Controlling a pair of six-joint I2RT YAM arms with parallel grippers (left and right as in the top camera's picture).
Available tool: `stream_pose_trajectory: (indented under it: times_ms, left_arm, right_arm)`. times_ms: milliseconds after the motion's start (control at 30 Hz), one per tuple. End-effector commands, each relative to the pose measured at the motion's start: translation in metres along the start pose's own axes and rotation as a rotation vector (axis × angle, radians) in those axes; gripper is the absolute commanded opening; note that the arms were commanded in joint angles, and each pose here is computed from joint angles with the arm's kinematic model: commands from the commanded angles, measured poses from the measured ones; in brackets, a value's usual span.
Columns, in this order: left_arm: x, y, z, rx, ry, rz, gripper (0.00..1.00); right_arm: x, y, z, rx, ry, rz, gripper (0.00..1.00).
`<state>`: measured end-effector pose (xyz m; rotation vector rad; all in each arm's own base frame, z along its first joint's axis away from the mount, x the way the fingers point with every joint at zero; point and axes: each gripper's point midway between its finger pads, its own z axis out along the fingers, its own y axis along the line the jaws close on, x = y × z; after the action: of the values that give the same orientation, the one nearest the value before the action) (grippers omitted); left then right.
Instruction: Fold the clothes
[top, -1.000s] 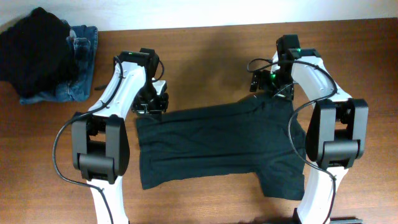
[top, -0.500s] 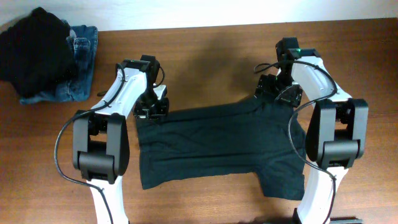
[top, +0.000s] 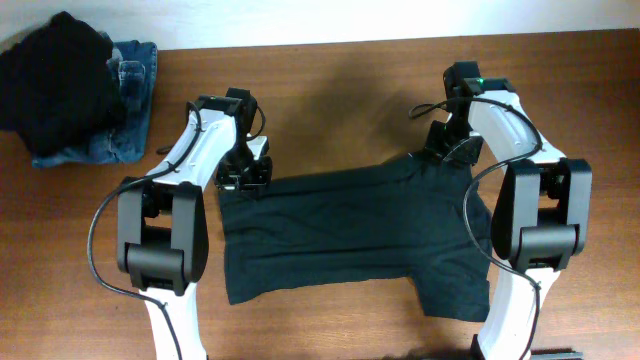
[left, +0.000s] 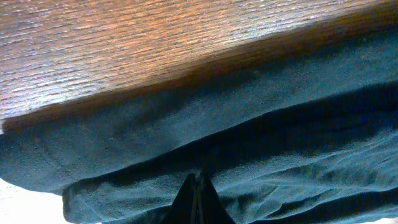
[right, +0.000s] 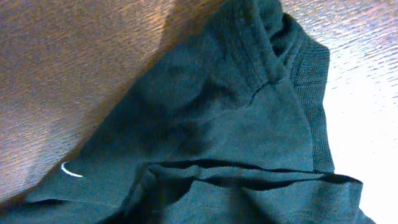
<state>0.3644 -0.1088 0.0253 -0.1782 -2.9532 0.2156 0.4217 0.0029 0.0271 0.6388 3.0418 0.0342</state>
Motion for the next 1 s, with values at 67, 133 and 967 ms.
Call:
stream_pose_trajectory:
  times_ms: [67,133,967]
  left_arm:
    - [0.002,0.001,0.006,0.01,0.016,-0.021,0.01]
    - [0.002,0.001,0.006,0.01,0.016,-0.025,0.01]
    - [-0.007,0.005,0.058,0.029,0.088,-0.04,0.01]
  right_arm:
    - [-0.004,-0.009,-0.004,0.058,-0.036,0.004,0.04]
    - [-0.002,-0.012,-0.002,0.072,-0.035,0.007,0.04]
    - [-0.01,-0.045,0.032,0.085,-0.01,0.083,0.04]
